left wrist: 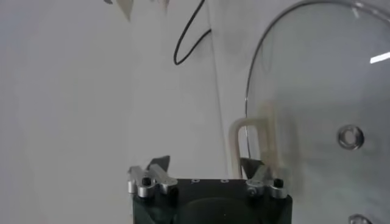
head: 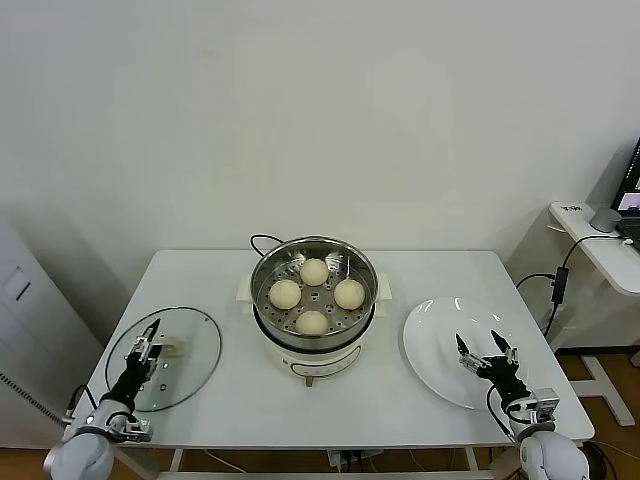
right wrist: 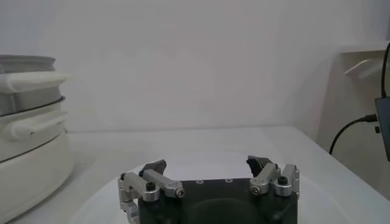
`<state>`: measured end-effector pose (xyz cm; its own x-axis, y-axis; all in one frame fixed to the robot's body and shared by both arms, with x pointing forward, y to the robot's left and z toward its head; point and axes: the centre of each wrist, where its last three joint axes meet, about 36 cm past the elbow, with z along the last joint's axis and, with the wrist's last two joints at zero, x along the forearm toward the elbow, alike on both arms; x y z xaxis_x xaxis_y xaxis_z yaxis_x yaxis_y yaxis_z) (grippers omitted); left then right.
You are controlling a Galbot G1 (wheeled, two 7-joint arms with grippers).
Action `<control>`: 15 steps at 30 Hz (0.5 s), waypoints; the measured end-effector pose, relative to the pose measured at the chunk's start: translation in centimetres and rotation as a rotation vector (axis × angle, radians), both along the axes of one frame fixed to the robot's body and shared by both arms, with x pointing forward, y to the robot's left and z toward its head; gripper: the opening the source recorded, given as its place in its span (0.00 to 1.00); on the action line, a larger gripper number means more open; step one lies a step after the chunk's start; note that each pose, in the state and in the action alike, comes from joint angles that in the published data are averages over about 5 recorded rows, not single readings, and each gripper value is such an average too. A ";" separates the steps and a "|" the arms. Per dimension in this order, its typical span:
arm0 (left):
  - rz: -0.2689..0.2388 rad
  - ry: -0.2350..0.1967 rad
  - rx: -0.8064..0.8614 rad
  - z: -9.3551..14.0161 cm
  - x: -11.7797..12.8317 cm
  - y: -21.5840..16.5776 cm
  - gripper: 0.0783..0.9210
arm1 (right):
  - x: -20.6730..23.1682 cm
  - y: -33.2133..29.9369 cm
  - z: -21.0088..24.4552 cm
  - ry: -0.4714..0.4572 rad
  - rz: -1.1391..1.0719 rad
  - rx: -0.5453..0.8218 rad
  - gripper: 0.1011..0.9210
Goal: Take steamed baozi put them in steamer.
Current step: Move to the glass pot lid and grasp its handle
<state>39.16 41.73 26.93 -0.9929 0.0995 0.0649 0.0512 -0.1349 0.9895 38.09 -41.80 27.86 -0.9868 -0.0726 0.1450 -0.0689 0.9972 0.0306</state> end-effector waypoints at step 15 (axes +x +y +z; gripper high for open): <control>0.024 -0.024 -0.065 1.5 0.0 0.5 0.11 | 0.7 -0.2 0.7 -0.010 0.012 -0.013 0.88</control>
